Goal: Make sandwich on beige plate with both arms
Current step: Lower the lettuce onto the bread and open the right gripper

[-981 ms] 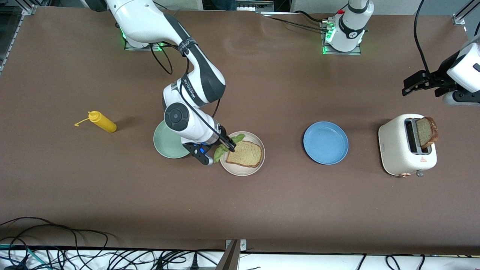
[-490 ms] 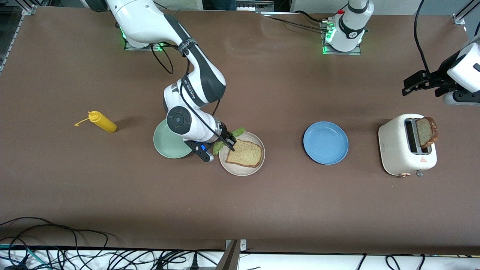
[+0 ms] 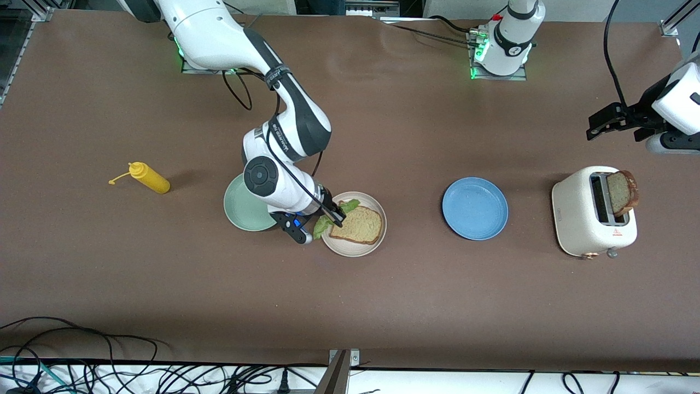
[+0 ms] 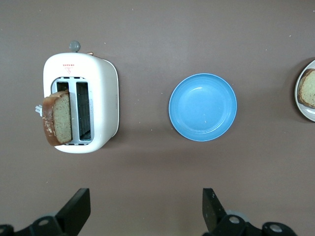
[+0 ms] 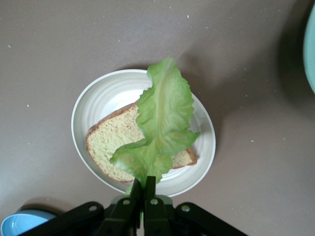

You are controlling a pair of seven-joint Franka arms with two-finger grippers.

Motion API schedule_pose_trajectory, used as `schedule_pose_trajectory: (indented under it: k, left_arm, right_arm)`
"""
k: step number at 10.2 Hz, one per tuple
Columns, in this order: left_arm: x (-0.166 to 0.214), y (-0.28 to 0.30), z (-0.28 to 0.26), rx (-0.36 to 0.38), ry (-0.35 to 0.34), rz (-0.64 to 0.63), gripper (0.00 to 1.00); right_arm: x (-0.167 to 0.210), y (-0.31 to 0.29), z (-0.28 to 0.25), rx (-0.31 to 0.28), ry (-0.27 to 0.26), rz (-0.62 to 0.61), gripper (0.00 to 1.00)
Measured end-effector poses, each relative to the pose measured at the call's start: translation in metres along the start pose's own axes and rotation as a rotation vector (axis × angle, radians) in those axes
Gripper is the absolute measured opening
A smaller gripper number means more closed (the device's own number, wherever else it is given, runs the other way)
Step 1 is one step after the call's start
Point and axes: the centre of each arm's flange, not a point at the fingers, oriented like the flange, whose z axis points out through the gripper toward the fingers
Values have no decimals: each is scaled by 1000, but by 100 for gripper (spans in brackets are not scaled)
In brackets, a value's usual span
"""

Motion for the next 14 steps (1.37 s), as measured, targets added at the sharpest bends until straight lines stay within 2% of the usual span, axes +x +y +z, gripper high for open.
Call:
schedule_pose_trajectory:
  k: [4, 7, 9, 14]
  left_arm:
    - [0, 0, 0, 0, 0, 0, 100]
    - [0, 0, 0, 0, 0, 0, 100]
    - [0, 0, 0, 0, 0, 0, 100]
    - [0, 0, 0, 0, 0, 0, 100]
  right_arm:
    - [5, 3, 8, -10, -1, 6, 4]
    - [1, 11, 15, -86, -41, 7, 4]
    - [0, 12, 14, -99, -49, 6, 4]
    - [5, -2, 0, 9, 6, -59, 4]
